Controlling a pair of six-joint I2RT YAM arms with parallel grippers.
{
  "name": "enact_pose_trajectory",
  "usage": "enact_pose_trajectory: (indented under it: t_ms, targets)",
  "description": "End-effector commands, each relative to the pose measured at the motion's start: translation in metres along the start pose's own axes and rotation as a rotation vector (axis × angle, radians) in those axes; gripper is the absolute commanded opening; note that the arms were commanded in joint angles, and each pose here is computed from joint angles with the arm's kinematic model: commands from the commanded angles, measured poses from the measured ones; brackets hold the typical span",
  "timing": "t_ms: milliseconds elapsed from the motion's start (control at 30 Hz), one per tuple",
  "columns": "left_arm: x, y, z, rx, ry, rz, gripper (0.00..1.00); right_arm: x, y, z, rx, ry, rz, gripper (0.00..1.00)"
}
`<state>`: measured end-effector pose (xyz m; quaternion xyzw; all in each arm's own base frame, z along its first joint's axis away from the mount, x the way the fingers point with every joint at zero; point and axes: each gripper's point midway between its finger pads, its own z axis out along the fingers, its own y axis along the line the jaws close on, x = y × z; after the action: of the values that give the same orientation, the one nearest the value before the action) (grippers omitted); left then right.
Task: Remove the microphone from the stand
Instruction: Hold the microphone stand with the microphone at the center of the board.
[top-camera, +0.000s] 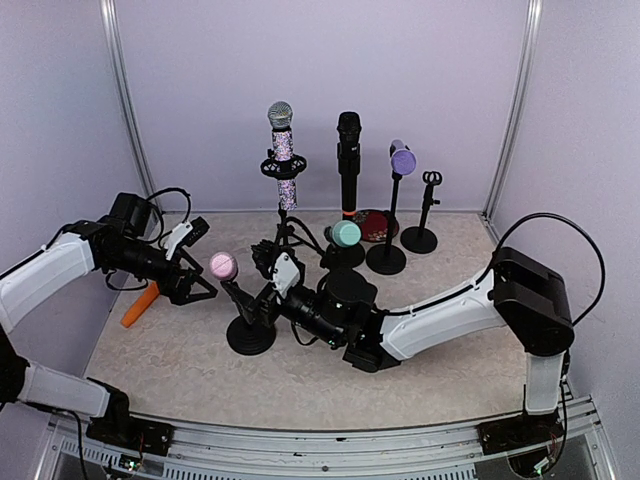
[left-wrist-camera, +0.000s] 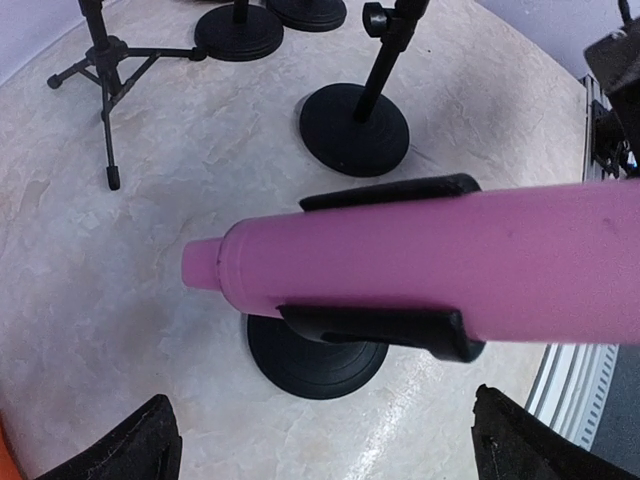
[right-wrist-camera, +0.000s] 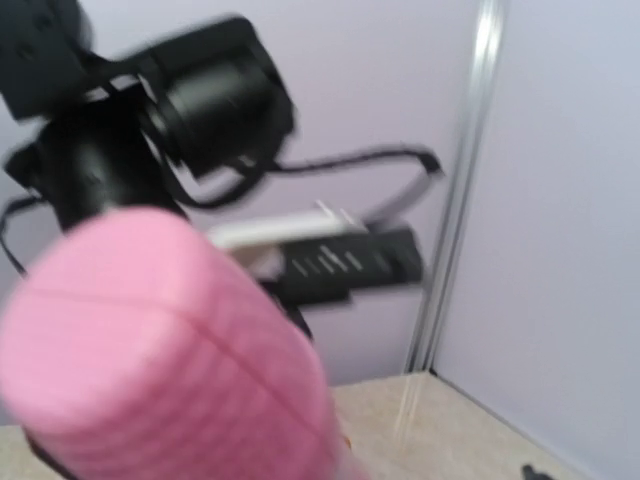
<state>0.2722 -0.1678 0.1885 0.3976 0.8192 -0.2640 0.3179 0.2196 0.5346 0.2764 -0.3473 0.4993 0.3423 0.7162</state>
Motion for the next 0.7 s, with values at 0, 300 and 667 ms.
enact_pose_trajectory:
  t_ms: [0, 300, 667]
  targets:
    - [-0.010, 0.001, 0.008, 0.012, -0.081, -0.038, 0.98, -0.016, 0.014, 0.014, -0.015, -0.029, -0.083, 0.84]
    - [-0.009, 0.002, 0.040, 0.060, -0.126, -0.096, 0.81, -0.012, 0.025, 0.022, -0.034, 0.001, -0.127, 0.79]
    - [-0.006, -0.010, 0.063, 0.142, -0.130, -0.110, 0.64, -0.005, 0.032, 0.036, -0.008, 0.007, -0.169, 0.73]
